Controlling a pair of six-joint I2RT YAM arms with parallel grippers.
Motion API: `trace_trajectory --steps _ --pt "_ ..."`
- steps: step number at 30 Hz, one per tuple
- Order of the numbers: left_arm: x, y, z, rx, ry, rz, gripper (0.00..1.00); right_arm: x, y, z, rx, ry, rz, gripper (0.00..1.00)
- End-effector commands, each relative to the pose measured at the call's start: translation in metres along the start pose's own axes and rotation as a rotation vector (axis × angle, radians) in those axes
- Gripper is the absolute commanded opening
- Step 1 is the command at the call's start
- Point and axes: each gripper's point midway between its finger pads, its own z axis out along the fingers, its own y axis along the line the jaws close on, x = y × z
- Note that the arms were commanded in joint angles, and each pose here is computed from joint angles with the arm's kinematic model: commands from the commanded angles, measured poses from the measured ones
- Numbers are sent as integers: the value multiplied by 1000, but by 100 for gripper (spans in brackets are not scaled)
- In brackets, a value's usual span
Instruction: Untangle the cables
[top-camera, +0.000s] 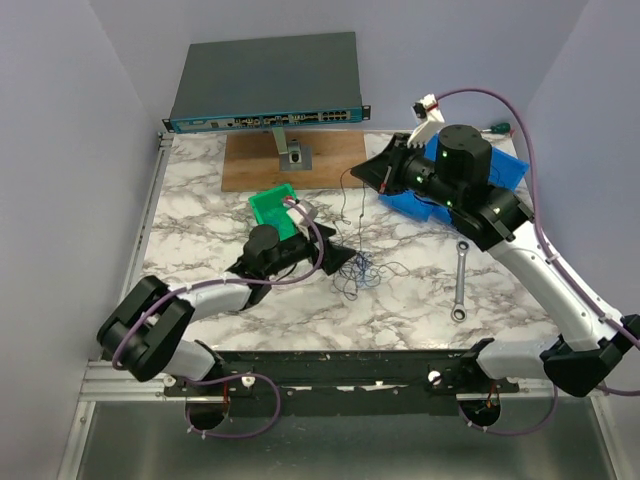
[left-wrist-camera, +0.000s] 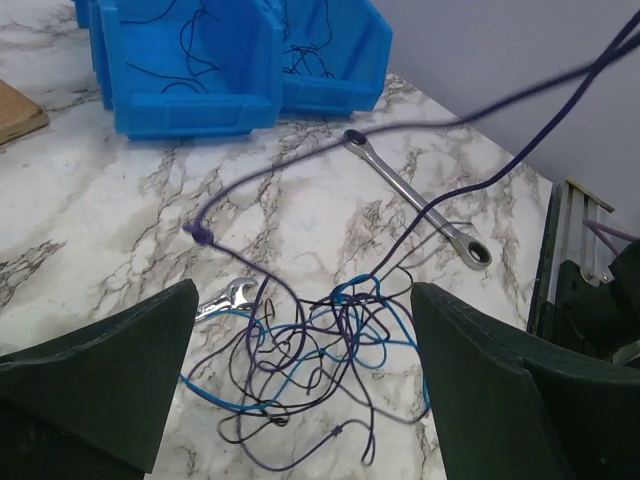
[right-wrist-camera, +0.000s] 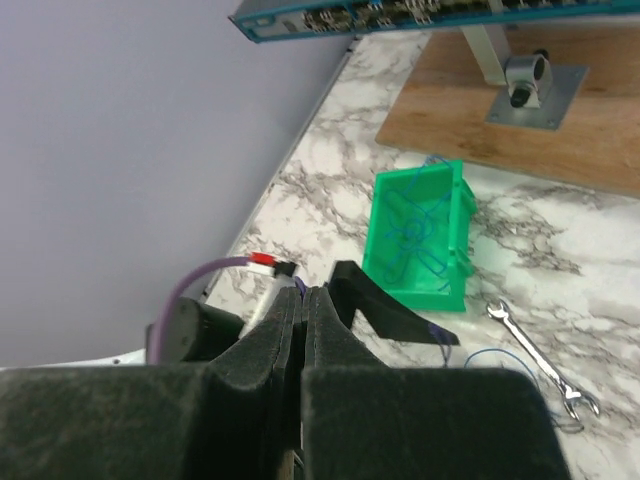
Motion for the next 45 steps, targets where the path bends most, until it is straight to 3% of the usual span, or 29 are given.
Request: trace_trajectory --steps 1,5,8,12,17,21,23,31,38,45 --pt "3 -12 17 88 26 -14 89 -34 32 -5 -100 -71 -8 1" --pt "16 -16 26 114 87 -29 89 -62 34 -12 -62 -158 -8 1" --pt "27 -19 34 125 144 -45 83 -84 45 -19 -76 -210 -8 1" --pt "42 7 37 -24 259 -92 52 -124 54 -38 -37 -315 -29 1" --pt "52 40 20 -202 317 -101 41 -202 48 -105 145 -599 -63 1" --pt "56 60 4 -324 359 -110 18 -240 42 -149 265 -759 -75 1" --pt "59 69 -5 -370 382 -131 0 -247 34 -159 321 -795 -81 1" --pt "34 98 -50 -523 255 -173 0 -220 -21 -174 578 -805 -102 1" --pt "-2 57 -51 -322 84 -87 0 -154 -84 -135 775 -652 -168 1" --pt "-20 17 -52 -156 26 -37 0 -142 -114 -90 883 -641 -238 1"
